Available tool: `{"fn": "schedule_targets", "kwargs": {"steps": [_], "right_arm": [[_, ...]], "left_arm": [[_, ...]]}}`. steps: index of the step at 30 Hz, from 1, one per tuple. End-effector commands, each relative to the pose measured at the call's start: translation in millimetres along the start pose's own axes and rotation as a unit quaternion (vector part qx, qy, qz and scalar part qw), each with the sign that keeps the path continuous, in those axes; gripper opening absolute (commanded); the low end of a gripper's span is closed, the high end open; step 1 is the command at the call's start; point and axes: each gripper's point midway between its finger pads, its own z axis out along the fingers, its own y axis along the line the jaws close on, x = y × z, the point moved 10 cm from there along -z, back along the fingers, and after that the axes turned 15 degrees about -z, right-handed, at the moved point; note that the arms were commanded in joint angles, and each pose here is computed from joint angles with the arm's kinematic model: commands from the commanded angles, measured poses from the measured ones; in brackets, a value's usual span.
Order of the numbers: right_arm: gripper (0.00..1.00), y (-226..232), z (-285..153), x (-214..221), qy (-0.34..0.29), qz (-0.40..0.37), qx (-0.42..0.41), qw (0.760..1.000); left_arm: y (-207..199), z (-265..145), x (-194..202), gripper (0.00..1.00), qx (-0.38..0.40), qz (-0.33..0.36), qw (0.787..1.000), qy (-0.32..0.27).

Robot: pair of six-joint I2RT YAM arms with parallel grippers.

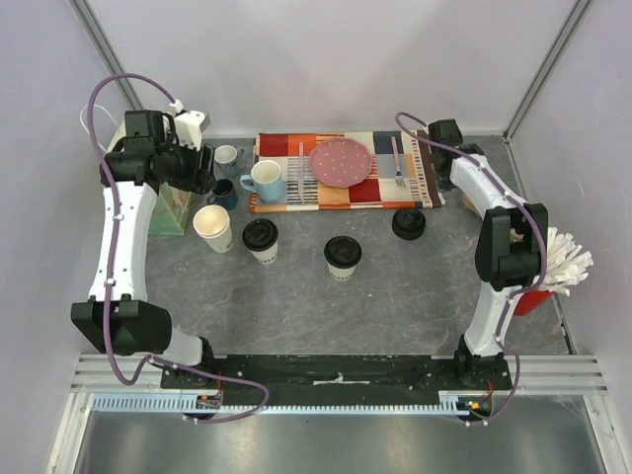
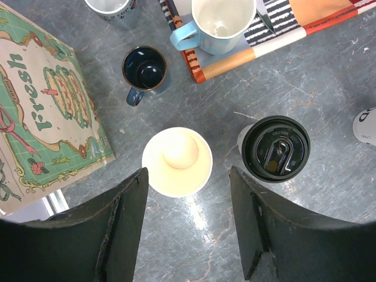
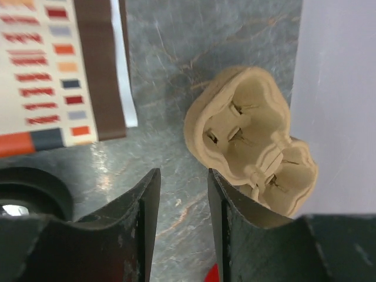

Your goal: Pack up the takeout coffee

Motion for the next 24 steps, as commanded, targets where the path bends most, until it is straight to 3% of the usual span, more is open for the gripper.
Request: {"fn": "schedule_targets", "kwargs": {"steps": [1,3,7,11,19,24], "right_arm": [[0.48,-21,23,16,0.031,-0.033,-0.042,0.998],[0.55,-23,33,21,0.040,-0.030,-0.052,0.997],[0.57,-28,41,19,0.033,-0.025,-0.067,0.997],[0.51,-33,51,25,0.042,-0.030,-0.080,0.996],[0.48,-40,61,32,0.066,-0.026,-0.073,0.995],[0.34,-39,65,32,0.067,-0.026,-0.088,0.994]], "left_arm": [[0,-2,-7,0.64,-0.001,0.001,1.000,-0.005],[0,-1,-6,0.64,0.002,0.002,1.000,-0.001],[2,3,-7,0.64,0.004,0.003,1.000,0.003],[3,8,-9,0.63,0.005,0.003,1.000,0.008],[4,11,-9,0.63,0.006,0.004,1.000,0.010],[4,10,-10,0.62,0.006,0.007,1.000,0.010]]}}
